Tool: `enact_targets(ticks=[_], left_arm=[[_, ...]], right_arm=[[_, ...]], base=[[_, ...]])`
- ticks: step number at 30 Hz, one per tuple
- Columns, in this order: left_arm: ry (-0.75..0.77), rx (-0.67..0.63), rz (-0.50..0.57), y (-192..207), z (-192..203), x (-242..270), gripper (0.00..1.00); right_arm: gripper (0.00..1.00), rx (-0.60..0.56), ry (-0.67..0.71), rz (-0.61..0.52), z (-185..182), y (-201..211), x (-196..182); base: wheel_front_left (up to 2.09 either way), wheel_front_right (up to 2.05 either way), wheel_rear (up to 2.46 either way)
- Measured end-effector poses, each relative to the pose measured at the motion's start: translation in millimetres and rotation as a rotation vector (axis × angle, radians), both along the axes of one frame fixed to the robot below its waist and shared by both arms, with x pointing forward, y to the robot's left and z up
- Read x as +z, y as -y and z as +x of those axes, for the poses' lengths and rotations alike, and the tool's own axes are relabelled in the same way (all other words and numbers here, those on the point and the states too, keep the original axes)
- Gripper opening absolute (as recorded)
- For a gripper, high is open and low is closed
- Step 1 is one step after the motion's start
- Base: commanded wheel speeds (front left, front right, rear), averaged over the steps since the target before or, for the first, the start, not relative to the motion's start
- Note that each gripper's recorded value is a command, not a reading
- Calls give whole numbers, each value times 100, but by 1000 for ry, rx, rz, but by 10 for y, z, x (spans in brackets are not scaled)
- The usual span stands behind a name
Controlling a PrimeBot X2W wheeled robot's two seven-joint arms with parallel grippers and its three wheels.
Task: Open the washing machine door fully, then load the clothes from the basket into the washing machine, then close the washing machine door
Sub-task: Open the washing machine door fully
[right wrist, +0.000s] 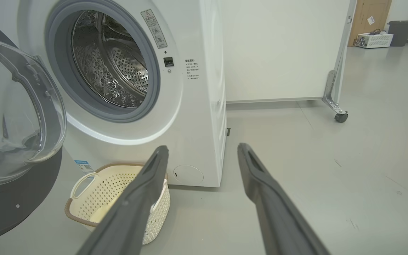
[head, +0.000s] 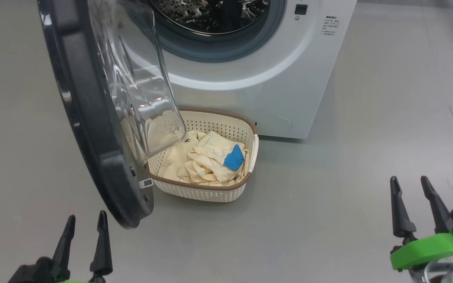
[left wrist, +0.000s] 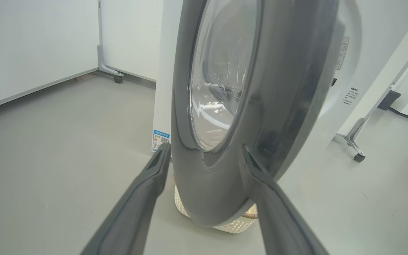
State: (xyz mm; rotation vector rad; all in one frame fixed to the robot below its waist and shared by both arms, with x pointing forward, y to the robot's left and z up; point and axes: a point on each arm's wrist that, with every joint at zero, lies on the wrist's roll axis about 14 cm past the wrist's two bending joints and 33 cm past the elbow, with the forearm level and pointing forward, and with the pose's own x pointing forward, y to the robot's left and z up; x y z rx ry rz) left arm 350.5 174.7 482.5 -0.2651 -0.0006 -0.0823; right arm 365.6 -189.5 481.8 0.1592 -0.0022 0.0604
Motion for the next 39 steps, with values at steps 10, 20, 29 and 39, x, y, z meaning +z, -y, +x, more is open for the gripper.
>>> enact_targets(ticks=[10, 20, 29, 39], left_arm=[[0, 1, 3, -12, 17, -2, 100], [0, -13, 3, 29, 35, -3, 100], [-32, -16, 1, 20, 12, -100, 0], [101, 150, 72, -562, 61, 331, 0]], right_arm=[[100, -30, -19, 17, -119, 23, -60], [100, -50, -15, 33, -169, 37, -47], [100, -57, -15, 37, -184, 48, -48], [100, -44, -11, 41, -166, -1, -37]], base=[[0, 0, 0], [0, 0, 0], [0, 0, 0], [0, 0, 0]])
